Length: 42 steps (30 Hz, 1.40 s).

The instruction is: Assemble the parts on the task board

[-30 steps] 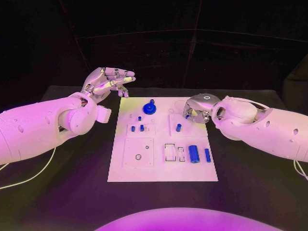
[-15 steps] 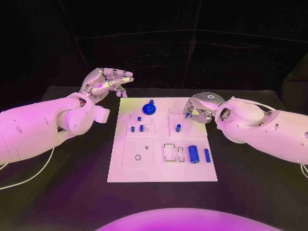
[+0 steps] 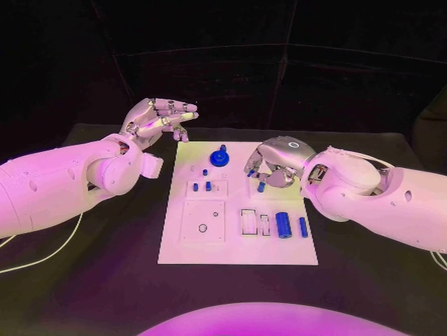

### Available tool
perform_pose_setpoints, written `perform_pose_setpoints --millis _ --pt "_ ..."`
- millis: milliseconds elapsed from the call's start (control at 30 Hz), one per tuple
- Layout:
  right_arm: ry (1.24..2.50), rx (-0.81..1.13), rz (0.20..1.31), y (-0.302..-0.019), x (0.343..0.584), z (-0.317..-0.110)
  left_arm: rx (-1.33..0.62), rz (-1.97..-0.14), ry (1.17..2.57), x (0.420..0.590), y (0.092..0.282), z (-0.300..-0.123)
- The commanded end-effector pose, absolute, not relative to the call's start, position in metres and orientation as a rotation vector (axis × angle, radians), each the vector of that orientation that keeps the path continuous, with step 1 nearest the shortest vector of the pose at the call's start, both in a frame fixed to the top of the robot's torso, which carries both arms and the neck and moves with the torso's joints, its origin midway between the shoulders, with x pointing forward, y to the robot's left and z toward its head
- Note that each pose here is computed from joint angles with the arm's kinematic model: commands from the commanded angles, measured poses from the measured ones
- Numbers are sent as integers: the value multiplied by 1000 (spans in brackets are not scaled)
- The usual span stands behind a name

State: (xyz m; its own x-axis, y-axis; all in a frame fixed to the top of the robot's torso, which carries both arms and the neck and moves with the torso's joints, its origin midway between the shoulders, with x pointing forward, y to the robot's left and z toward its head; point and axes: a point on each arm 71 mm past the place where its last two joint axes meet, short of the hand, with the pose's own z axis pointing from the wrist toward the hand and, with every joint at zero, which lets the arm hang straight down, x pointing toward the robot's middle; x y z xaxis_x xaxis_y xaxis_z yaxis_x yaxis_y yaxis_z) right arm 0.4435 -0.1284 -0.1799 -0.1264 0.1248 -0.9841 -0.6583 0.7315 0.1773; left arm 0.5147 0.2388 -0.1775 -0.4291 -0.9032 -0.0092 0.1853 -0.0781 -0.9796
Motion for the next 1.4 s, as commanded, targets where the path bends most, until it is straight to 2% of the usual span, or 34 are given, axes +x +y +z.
perform_pose_setpoints --millis 33,300,567,1400 --pt "1564 -447 759 -112 439 -178 -837 -1670 1346 513 234 -176" --pt "1613 -498 845 -76 428 -200 -833 -1683 1348 513 229 -175" --pt "1659 -529 876 -58 422 -221 -833 -1687 1355 513 226 -175" --pt "1732 -597 852 -49 417 -235 -840 -1675 1365 516 226 -177"
